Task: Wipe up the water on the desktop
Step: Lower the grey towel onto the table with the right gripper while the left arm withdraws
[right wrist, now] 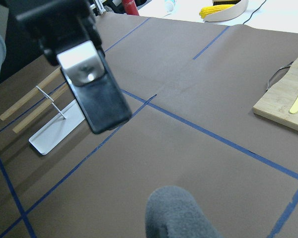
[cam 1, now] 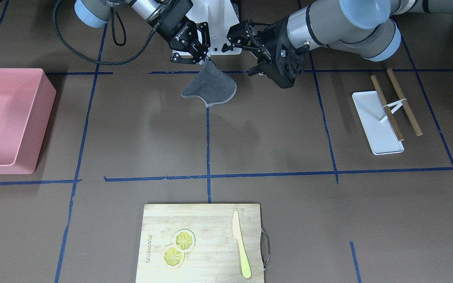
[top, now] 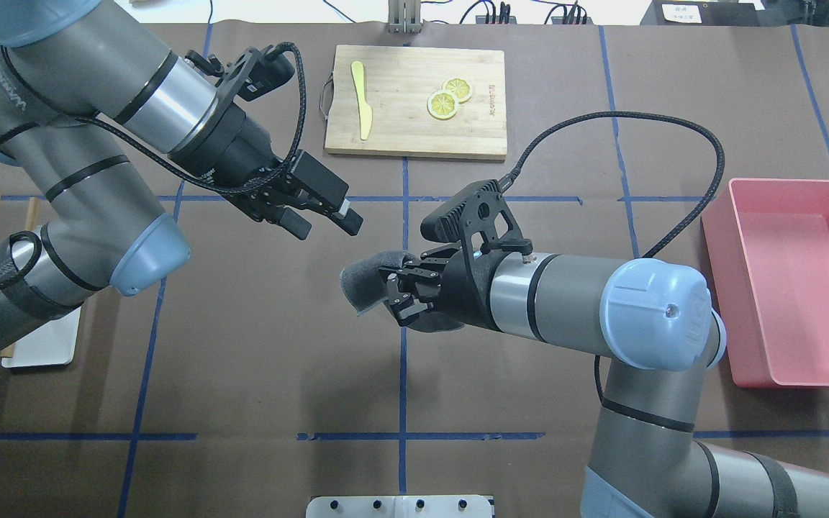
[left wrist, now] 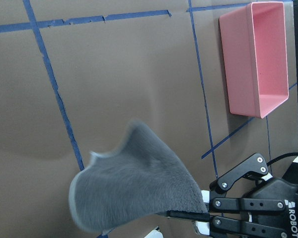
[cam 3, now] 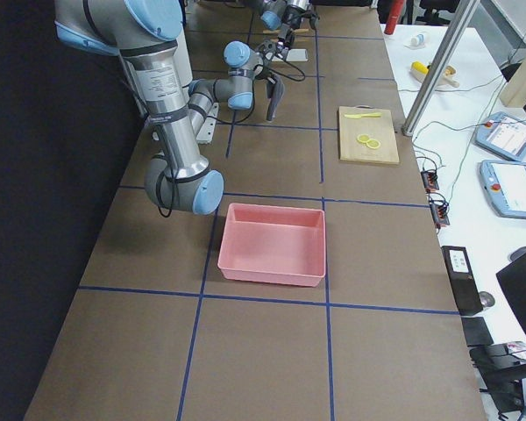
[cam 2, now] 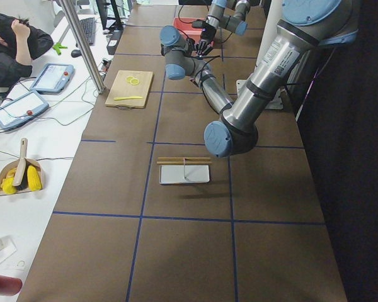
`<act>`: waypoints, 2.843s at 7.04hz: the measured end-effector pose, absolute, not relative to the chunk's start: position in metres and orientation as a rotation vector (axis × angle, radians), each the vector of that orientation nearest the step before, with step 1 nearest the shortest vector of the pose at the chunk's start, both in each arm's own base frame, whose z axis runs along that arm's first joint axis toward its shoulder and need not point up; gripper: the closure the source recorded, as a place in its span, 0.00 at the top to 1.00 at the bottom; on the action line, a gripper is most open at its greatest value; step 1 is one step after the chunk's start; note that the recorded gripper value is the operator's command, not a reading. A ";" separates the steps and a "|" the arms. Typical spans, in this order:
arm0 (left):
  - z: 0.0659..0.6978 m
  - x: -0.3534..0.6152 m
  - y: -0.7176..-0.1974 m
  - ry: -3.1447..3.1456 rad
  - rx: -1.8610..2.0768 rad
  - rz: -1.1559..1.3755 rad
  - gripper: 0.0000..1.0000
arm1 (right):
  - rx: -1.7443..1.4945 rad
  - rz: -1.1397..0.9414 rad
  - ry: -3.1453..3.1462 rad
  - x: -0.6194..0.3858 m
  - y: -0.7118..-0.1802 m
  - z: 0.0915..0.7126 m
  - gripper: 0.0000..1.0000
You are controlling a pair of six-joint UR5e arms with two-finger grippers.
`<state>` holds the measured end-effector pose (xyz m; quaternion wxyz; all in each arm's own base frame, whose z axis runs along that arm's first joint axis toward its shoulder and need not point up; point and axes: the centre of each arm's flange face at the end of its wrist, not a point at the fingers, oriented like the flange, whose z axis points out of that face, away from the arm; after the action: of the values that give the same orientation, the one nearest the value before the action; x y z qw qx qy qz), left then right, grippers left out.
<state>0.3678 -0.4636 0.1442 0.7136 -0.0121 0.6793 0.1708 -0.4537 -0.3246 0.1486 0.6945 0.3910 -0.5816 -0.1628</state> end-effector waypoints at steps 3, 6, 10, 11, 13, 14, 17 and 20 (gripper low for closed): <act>0.149 0.349 -0.475 1.495 -0.037 0.307 1.00 | 0.813 -0.244 -1.329 -0.413 -0.316 0.165 0.00; 0.174 0.269 -0.500 1.471 0.030 0.124 1.00 | 0.757 -0.110 -1.058 -0.390 -0.324 0.178 0.00; 0.230 0.145 -0.515 1.354 0.316 -0.183 1.00 | 0.619 -0.076 -0.830 -0.383 -0.327 0.175 0.00; 0.258 0.124 -0.511 1.275 0.399 -0.217 1.00 | 0.578 -0.087 -0.796 -0.378 -0.324 0.180 0.00; 0.320 0.082 -0.498 1.117 0.491 -0.186 1.00 | 0.419 -0.146 -0.812 -0.366 -0.313 0.182 0.00; 0.346 0.066 -0.492 1.065 0.505 -0.166 1.00 | 0.338 -0.181 -0.842 -0.365 -0.306 0.183 0.01; 0.397 0.038 -0.472 0.979 0.500 -0.142 1.00 | 0.087 -0.270 -0.865 -0.405 -0.301 0.208 0.00; 0.405 0.035 -0.467 0.969 0.495 -0.141 1.00 | 0.058 -0.194 -0.835 -0.431 -0.364 0.257 0.00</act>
<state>0.0354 -0.4671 0.4045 0.8532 0.2354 0.4605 -0.0670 -0.4307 -0.3639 0.2567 0.9092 0.0280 -0.4046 -0.0939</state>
